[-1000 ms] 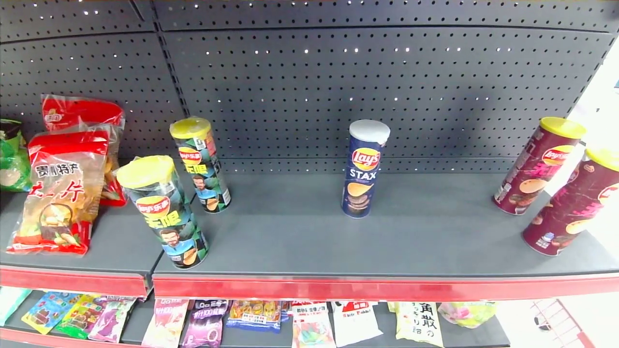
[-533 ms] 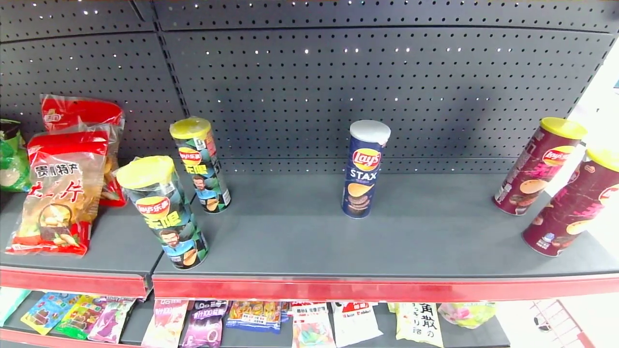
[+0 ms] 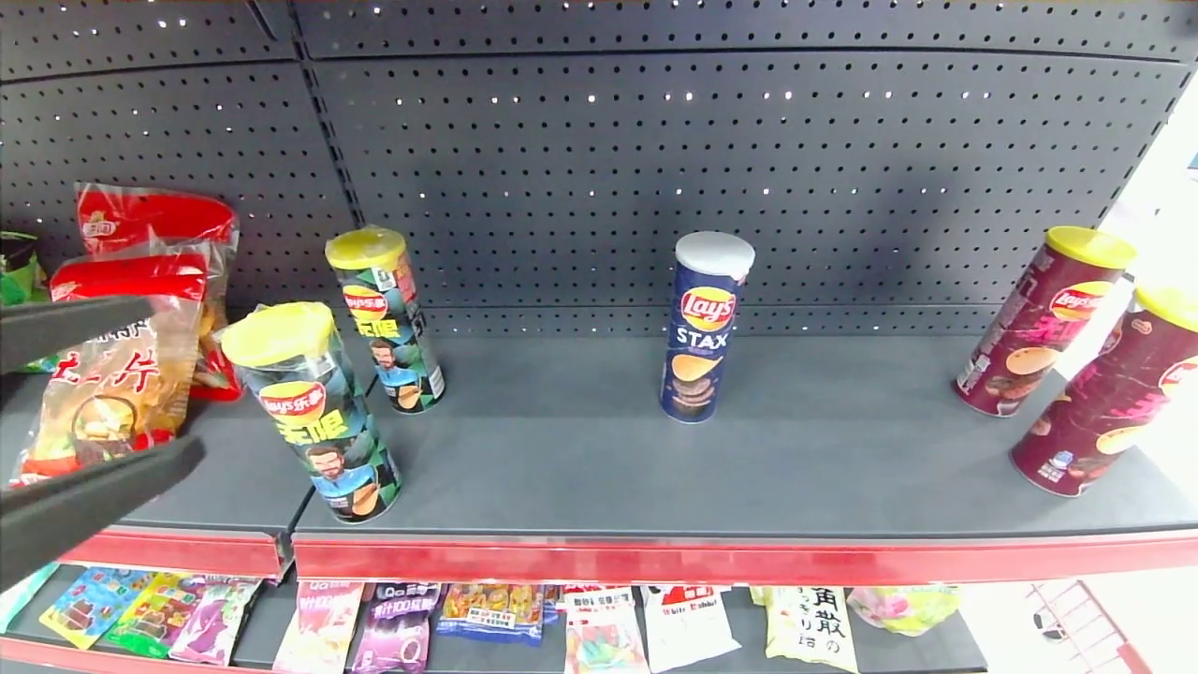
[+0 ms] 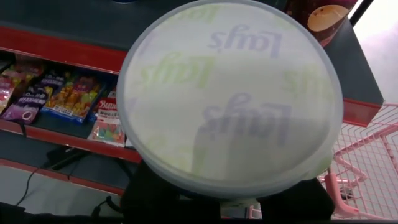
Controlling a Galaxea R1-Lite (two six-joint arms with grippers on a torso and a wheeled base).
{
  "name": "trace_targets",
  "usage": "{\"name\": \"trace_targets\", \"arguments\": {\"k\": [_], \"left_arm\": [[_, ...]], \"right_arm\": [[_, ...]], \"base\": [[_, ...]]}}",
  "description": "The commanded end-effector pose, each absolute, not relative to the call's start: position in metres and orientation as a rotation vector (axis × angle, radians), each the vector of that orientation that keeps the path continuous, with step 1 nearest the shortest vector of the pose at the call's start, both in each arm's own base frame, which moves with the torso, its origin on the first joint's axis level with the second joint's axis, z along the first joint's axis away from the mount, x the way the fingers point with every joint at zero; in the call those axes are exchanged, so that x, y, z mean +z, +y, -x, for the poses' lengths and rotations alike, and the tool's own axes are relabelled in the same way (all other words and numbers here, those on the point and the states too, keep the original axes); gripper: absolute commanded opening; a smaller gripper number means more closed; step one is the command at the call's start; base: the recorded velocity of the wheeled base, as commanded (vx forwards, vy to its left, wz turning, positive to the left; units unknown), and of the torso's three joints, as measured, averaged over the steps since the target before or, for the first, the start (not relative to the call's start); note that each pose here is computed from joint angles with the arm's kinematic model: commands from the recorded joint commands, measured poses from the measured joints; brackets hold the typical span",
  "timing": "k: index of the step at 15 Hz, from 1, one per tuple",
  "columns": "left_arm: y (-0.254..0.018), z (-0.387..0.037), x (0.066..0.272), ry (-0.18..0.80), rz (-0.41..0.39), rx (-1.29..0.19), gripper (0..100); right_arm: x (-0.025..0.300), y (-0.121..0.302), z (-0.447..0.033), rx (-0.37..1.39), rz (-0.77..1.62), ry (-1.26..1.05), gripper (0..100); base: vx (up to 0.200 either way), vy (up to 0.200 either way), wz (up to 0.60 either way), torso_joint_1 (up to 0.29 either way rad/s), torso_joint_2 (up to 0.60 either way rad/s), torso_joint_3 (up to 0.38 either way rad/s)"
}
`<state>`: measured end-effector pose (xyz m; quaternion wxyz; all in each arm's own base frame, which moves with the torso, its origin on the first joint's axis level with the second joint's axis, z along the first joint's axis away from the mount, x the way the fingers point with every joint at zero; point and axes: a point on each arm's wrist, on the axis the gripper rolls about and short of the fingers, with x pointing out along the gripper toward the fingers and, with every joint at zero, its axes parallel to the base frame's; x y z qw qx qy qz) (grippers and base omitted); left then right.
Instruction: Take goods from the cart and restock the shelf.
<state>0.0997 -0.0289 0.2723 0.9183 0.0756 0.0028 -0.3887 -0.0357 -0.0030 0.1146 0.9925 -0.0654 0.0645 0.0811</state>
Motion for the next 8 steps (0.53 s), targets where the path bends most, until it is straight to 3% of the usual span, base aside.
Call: {"name": "trace_targets", "arguments": {"k": [1,5,8], "left_arm": [[-0.068,-0.161,0.259,0.110,-0.163,-0.942,100],[-0.111,-0.187,0.259,0.155,-0.192,-0.978,100],[-0.137,-0.221,0.262,0.176,-0.216,-0.882,100]], "right_arm": [[0.113,-0.003,0.035,0.164,0.132,0.139,0],[0.109,-0.003,0.034,0.160,0.133,0.154,0],[0.107,-0.003,0.033,0.162,0.133,0.162,0]], "base": [[0.000,0.000,0.00,0.000,0.00,0.000],[0.000,0.000,0.00,0.000,0.00,0.000],[0.000,0.000,0.00,0.000,0.00,0.000]]}}
